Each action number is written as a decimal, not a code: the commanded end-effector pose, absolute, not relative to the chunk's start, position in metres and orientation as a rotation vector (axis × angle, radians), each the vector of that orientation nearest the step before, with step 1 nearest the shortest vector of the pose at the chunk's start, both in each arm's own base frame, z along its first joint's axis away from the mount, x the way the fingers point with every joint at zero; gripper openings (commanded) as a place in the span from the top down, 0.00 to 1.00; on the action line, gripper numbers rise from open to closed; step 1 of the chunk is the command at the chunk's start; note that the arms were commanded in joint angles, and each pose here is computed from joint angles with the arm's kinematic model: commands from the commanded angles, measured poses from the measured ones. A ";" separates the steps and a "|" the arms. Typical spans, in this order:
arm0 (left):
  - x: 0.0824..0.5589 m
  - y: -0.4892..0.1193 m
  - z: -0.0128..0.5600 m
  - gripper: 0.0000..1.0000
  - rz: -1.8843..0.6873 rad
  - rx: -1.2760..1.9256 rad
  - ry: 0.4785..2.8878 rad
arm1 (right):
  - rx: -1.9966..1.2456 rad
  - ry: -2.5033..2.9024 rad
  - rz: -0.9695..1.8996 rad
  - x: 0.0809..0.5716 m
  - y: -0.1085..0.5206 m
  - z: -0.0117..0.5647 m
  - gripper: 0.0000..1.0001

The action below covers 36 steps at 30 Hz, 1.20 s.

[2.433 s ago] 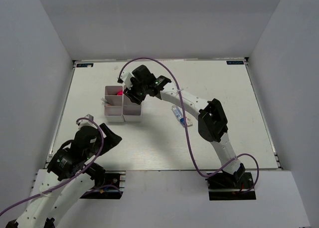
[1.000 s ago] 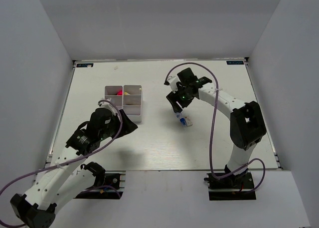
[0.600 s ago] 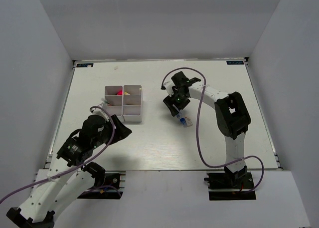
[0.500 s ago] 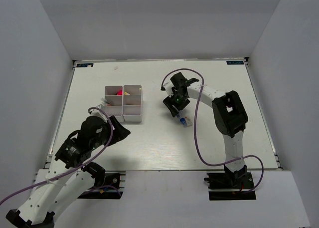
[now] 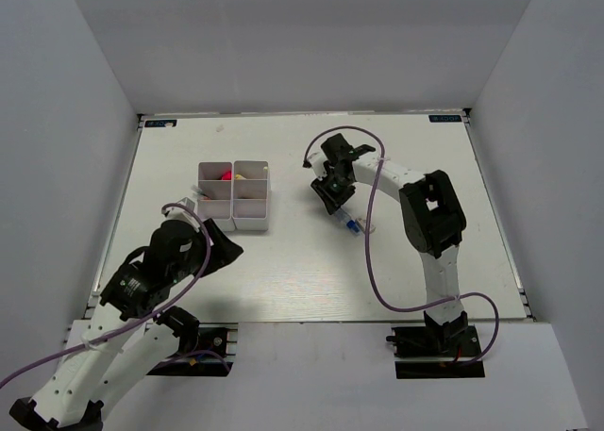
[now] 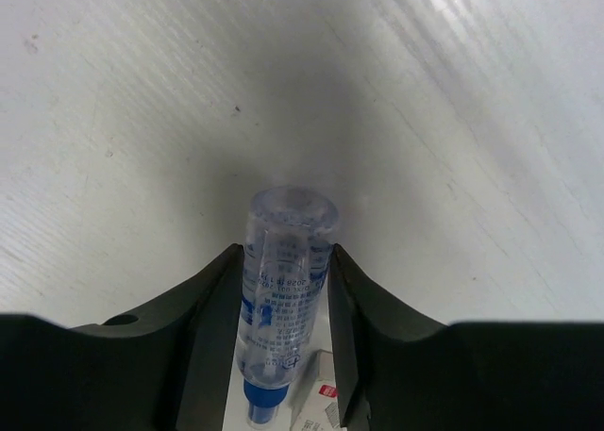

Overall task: Sort the stationery into containers
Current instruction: Pick up the stationery from the center of the board, then place the stationery in the storage box.

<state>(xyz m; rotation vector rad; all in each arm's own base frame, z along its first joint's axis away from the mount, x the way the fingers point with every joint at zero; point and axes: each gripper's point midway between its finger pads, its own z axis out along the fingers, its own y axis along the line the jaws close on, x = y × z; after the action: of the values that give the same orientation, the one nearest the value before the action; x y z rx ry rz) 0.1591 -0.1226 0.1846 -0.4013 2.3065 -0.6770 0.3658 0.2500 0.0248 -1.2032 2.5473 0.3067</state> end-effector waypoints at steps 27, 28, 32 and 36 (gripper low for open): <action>0.168 -0.097 0.322 0.26 -0.757 -0.391 1.871 | -1.545 1.226 1.370 0.272 0.495 0.312 1.00; 0.167 -0.096 0.323 0.26 -0.762 -0.391 1.863 | -1.535 1.151 1.370 0.273 0.503 0.320 1.00; 0.160 -0.089 0.325 0.26 -0.770 -0.422 1.838 | -1.476 1.074 1.407 0.274 0.538 0.317 1.00; 0.156 -0.086 0.326 0.26 -0.781 -0.430 1.829 | -1.450 1.037 1.417 0.266 0.565 0.304 1.00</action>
<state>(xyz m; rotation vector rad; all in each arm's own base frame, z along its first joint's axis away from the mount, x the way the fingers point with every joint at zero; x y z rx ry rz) 0.1596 -0.0922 0.3203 -0.4126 1.8449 -0.7866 0.2721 0.5452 0.2500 -1.5182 1.2752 1.4236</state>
